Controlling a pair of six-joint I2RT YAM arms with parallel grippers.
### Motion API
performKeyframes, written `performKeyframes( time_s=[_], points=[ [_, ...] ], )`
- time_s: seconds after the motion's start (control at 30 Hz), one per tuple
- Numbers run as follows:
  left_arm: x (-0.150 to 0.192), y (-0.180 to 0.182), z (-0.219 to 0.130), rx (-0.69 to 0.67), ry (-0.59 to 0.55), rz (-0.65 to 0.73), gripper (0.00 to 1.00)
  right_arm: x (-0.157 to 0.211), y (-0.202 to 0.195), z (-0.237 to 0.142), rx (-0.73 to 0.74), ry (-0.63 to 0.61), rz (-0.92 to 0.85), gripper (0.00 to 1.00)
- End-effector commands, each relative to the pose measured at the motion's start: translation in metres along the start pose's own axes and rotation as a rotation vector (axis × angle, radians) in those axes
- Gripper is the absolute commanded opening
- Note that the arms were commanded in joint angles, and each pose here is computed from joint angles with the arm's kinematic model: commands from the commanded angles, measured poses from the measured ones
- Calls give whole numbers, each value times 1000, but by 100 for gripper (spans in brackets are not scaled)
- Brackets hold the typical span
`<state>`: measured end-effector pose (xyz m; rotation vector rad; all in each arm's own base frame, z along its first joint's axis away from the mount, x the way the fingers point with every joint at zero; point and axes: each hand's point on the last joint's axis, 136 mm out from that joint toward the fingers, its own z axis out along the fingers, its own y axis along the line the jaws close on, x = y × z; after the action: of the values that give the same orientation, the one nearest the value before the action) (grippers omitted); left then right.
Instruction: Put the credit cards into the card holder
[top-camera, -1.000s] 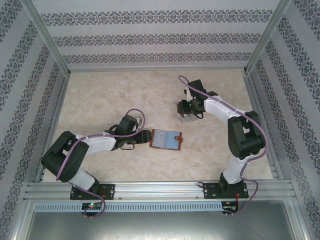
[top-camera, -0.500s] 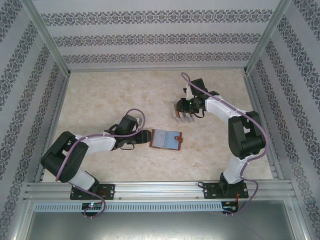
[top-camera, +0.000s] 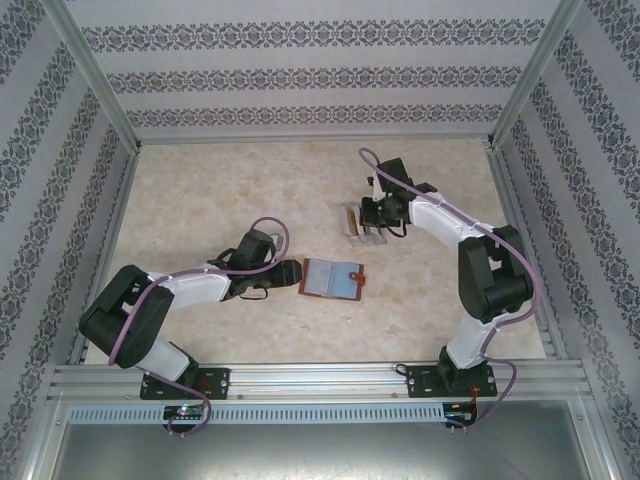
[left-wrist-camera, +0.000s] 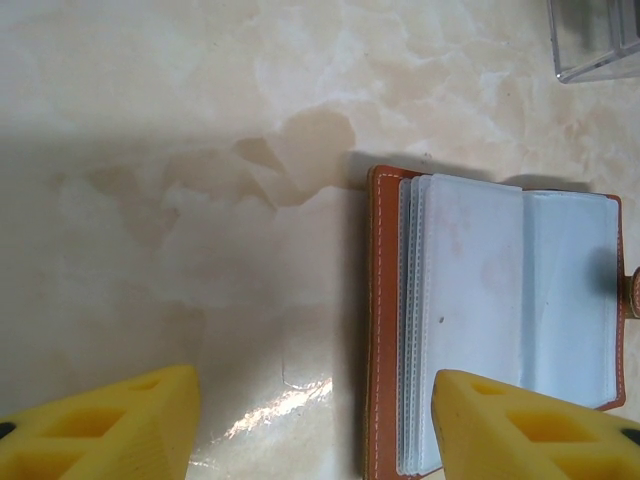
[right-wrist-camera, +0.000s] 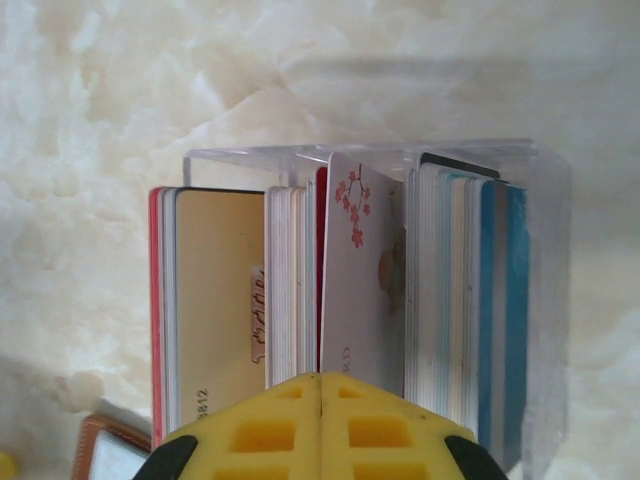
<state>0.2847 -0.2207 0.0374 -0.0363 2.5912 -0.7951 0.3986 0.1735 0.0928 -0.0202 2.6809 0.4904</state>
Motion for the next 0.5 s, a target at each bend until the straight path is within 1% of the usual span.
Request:
performKeyframes(
  time_s=[0.0, 0.1, 0.2, 0.3, 0.4, 0.47],
  points=[
    [-5, 1, 0, -19, -3, 11, 63, 7, -14, -10, 127, -10, -41, 3],
    [-4, -1, 1, -10, 5, 8, 63, 7, -22, -11, 200, -15, -61, 0],
    [-4, 3, 2, -34, 2, 11, 63, 7, -31, -15, 283, -31, -70, 0],
    [-2, 2, 4, -23, 14, 8, 63, 7, -40, -14, 346, -27, -69, 0],
    [-3, 5, 4, -37, 10, 10, 63, 11, -42, -6, 349, 3, -57, 0],
    [-3, 3, 5, -28, 17, 7, 63, 12, -40, -1, 331, 17, -51, 2]
  ],
)
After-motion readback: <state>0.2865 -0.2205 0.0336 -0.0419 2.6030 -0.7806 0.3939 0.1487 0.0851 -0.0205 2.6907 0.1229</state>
